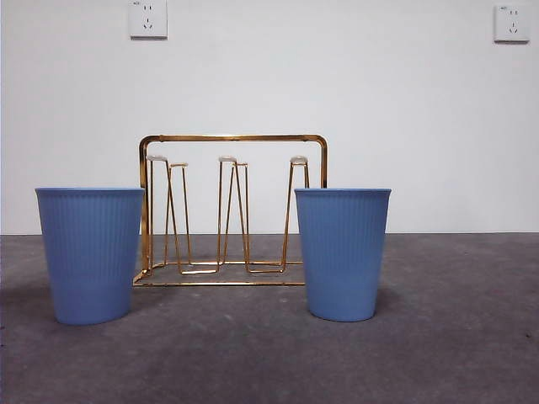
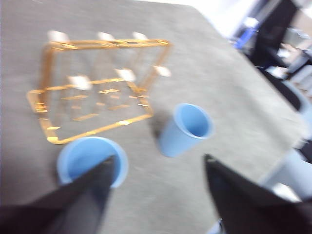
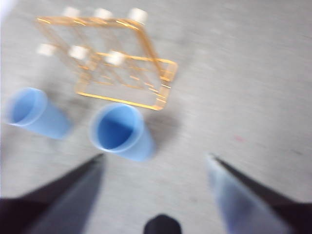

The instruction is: Pick up cup 1,put cup 1 in the cup rack,pick up cup 2,put cup 2 in the cup rack

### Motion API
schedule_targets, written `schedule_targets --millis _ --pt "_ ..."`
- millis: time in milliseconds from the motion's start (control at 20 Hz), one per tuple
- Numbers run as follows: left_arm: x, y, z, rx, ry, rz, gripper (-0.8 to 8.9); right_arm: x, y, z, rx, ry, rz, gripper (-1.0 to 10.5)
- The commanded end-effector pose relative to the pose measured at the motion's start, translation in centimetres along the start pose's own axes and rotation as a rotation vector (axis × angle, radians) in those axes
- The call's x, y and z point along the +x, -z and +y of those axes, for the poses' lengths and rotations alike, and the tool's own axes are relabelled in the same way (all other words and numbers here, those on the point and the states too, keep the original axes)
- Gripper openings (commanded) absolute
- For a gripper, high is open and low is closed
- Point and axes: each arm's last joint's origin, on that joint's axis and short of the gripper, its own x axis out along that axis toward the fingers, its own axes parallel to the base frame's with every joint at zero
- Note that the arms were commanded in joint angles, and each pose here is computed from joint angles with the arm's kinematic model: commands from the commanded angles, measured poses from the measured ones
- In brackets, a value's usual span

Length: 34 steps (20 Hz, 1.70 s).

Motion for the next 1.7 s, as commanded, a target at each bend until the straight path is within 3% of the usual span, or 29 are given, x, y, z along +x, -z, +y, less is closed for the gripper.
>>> schedule_targets --millis 50,250,500,750,950,1000,1350,1700 --pt "0.2 -0.2 -0.3 0.003 0.063 0.001 6.92 0.6 -1.1 0.0 0.011 -0.042 0.009 6.3" --pt "0.5 -0.5 -1.0 0.004 0.188 0.0 6.92 3.4 -3.5 0.7 -0.005 -0.121 0.098 6.3" --pt "0.7 -0.7 -1.4 0.022 0.233 0.0 6.92 10.6 -5.6 2.0 -0.078 -0.074 0.294 6.3" --pt "0.9 -0.6 -1.8 0.033 0.262 0.016 6.92 19.4 -4.2 2.3 -0.106 -0.005 0.536 5.6" --pt "1.0 -0.7 -2.0 0.032 0.278 0.017 6.92 23.7 -2.6 2.3 -0.102 0.015 0.639 5.6" --pt "1.0 -0.7 -2.0 0.032 0.278 0.016 6.92 24.4 -2.3 2.3 -0.106 0.023 0.653 5.3" --pt "1.5 -0.8 -1.9 0.006 0.288 0.039 6.92 26.5 -1.6 2.4 -0.118 0.03 0.663 0.0" --pt "2.9 -1.4 -2.0 -0.025 0.333 0.06 6.92 26.5 -1.6 2.4 -0.148 0.02 0.657 -0.1"
